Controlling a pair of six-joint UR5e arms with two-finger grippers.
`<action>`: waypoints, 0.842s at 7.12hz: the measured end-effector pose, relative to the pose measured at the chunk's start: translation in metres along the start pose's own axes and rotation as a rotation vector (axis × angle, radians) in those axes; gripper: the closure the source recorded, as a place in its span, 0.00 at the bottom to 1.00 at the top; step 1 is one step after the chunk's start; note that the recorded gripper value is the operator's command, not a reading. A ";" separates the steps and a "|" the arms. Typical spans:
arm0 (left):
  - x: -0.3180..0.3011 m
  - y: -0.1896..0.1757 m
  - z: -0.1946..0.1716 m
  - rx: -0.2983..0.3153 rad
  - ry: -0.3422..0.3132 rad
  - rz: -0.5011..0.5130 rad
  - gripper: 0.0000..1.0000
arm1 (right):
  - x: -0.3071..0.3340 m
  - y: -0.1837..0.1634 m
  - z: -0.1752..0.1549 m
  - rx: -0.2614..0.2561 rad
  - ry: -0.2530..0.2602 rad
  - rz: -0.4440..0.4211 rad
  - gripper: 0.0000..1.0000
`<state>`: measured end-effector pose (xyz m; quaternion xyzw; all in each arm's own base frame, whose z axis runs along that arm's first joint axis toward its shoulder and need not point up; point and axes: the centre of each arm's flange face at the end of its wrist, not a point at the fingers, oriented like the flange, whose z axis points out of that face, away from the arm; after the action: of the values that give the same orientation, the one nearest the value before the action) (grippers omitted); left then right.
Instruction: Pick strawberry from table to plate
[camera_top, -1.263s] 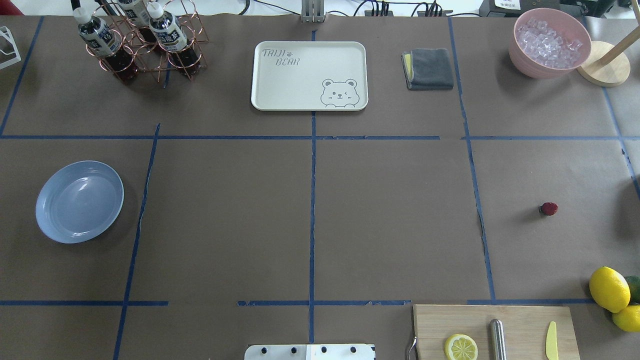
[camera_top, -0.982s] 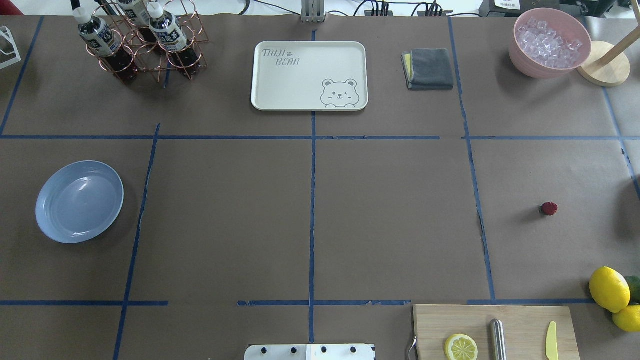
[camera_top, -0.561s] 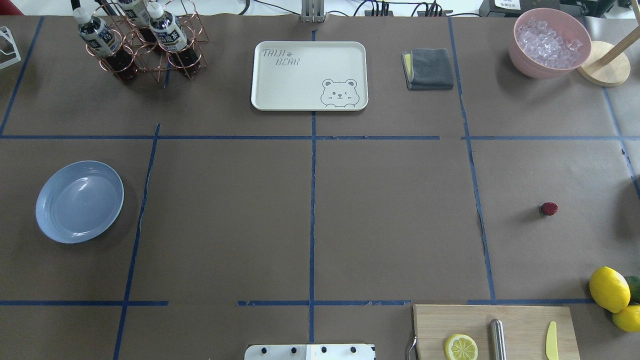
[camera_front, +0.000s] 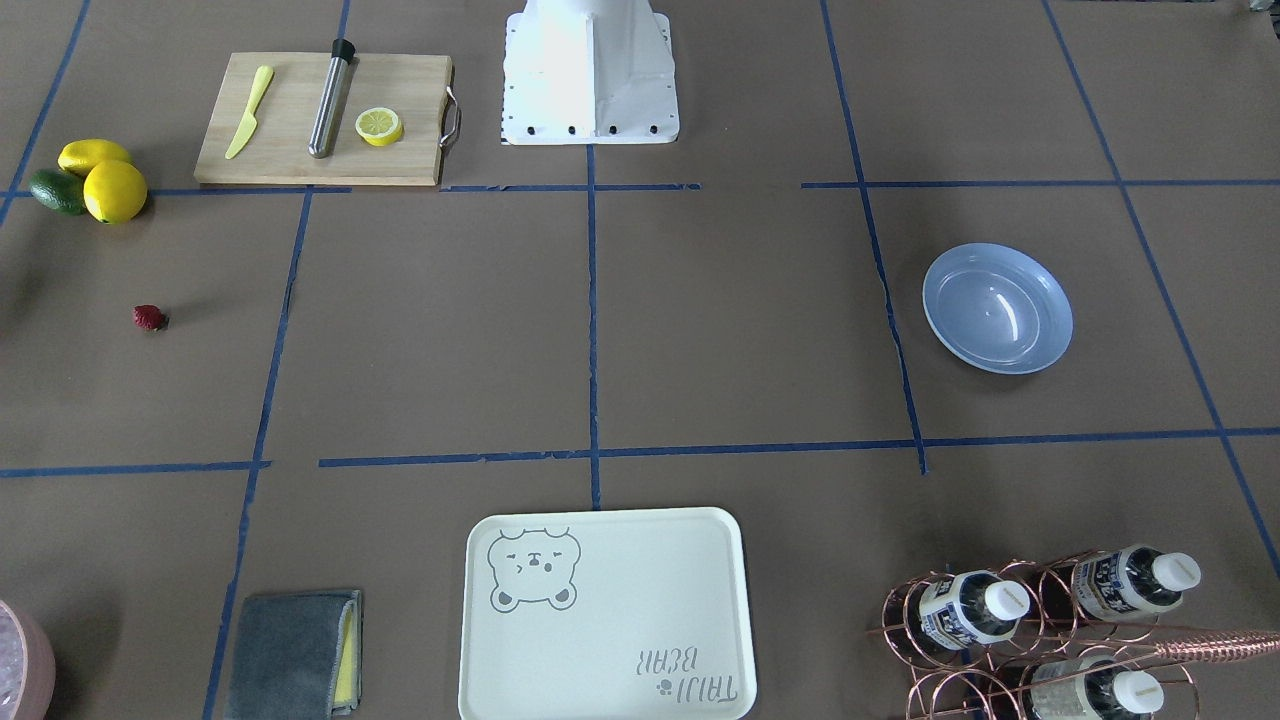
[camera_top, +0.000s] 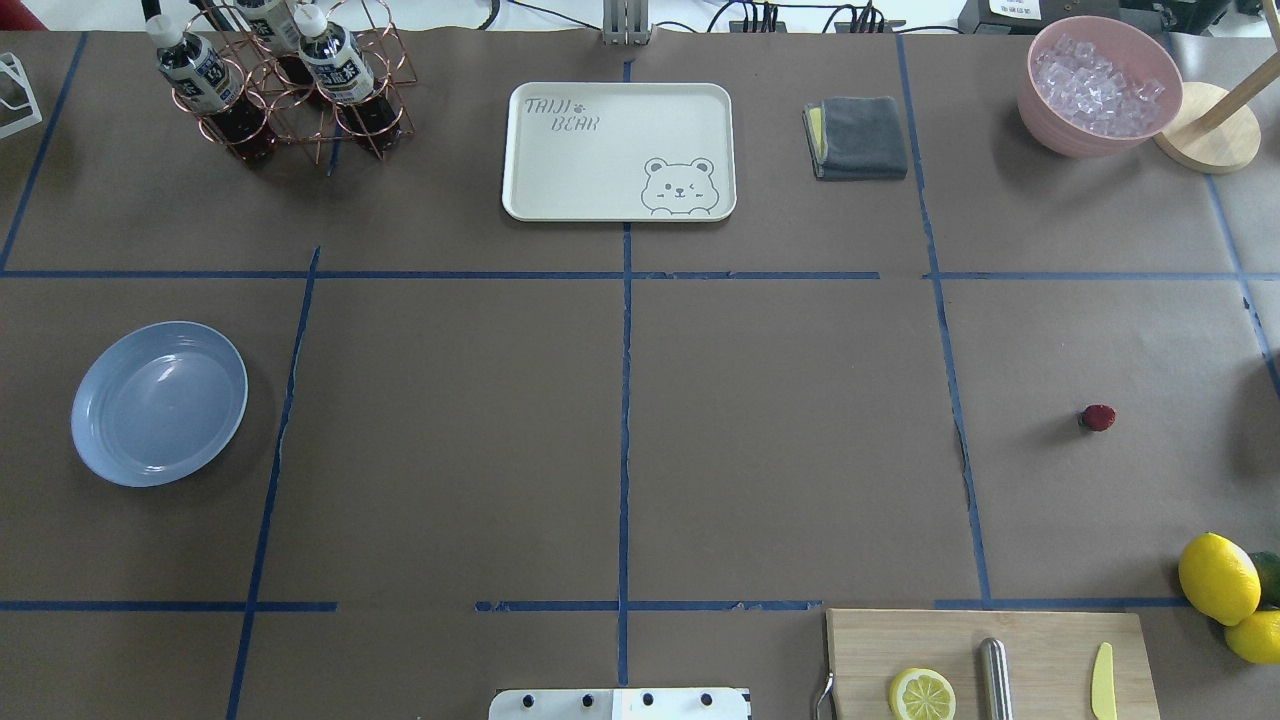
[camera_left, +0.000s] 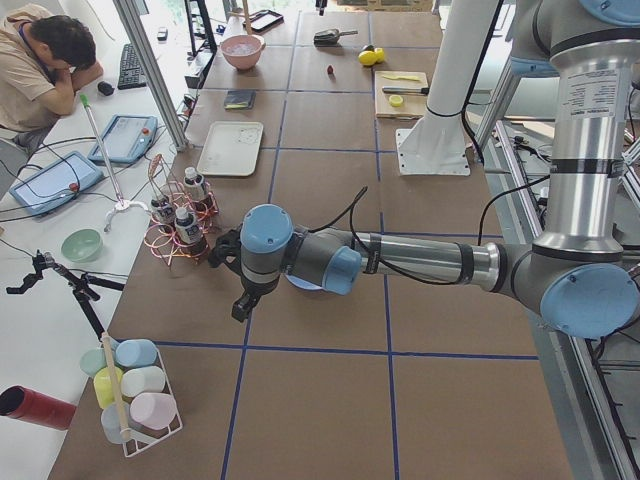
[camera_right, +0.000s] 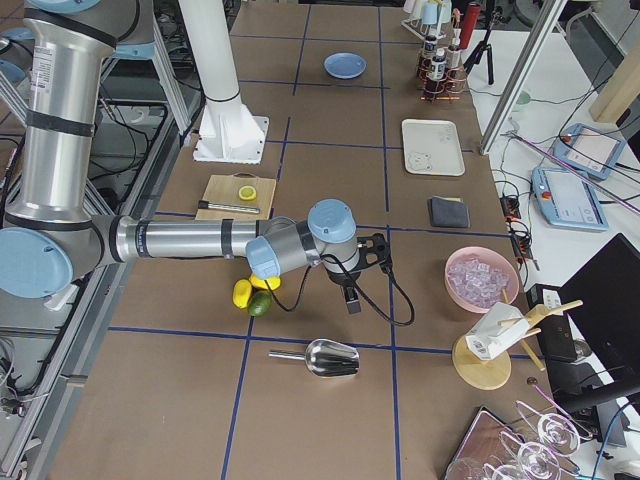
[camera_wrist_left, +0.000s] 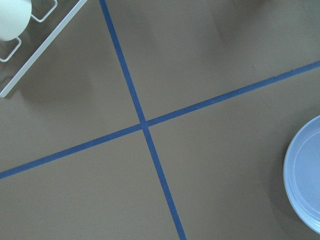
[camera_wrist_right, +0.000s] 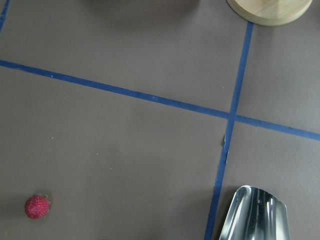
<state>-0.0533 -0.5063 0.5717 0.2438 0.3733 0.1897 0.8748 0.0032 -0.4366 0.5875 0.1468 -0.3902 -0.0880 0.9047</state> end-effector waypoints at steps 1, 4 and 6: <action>0.008 -0.012 -0.007 0.082 -0.014 0.092 0.00 | -0.010 -0.009 0.006 0.008 -0.011 -0.037 0.00; 0.044 -0.029 0.006 0.185 0.080 0.126 0.00 | -0.017 -0.021 0.016 0.008 -0.020 -0.053 0.00; 0.080 -0.008 0.054 0.140 0.140 -0.002 0.17 | -0.017 -0.021 0.017 0.007 -0.020 -0.017 0.00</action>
<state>0.0401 -0.4873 0.5554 0.2901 0.4463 0.1789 0.8275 -0.0214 -0.4550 0.5802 0.1524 -0.3982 -0.0959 0.8994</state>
